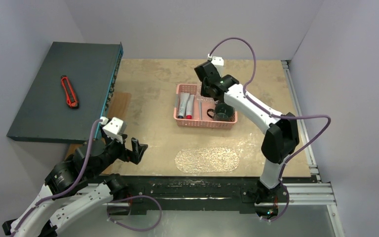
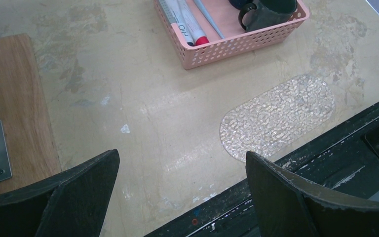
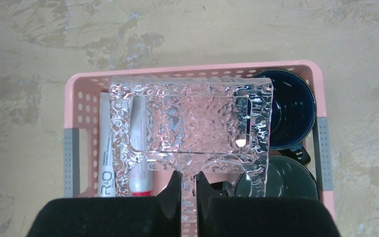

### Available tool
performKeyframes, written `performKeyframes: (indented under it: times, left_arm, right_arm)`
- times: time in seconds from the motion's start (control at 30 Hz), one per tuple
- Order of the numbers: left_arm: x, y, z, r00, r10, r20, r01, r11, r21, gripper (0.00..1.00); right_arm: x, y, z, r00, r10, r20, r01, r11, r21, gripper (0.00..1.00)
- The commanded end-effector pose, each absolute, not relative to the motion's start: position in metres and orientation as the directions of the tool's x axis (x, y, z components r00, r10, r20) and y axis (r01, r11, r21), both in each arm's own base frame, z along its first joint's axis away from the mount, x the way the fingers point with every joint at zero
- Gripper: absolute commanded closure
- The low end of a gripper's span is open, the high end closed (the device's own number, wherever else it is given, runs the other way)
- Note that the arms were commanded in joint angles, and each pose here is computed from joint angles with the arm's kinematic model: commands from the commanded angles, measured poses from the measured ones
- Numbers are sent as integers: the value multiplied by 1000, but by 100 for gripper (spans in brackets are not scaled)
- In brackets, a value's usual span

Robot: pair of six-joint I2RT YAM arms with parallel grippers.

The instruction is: Prepare toiletry sets of a toothbrush and toothpaste on the tray

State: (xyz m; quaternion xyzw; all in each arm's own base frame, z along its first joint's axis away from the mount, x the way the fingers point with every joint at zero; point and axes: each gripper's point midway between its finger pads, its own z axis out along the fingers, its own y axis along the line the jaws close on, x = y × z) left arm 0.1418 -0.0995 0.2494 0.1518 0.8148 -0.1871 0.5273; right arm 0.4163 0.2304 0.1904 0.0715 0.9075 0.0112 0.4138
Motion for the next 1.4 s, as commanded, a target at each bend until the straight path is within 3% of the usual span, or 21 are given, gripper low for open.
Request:
performKeyframes:
  times: [0.0, 0.37, 0.8, 1.37]
  left_arm:
    - [146, -100, 251, -382, 59, -922, 441, 889, -126, 1]
    - [146, -98, 252, -379, 54, -924, 435, 892, -126, 1]
    - [146, -98, 251, -385, 57, -921, 433, 892, -126, 1]
    - [147, -98, 250, -389, 62, -919, 428, 896, -121, 1]
  right_arm:
    - [396, 228, 249, -560, 147, -815, 102, 989, 108, 100]
    - [334, 222, 263, -568, 103, -817, 66, 995, 80, 100]
    - [253, 201, 217, -677, 95, -730, 42, 995, 91, 100]
    - [178, 228, 158, -799, 48, -600, -30, 992, 120, 100]
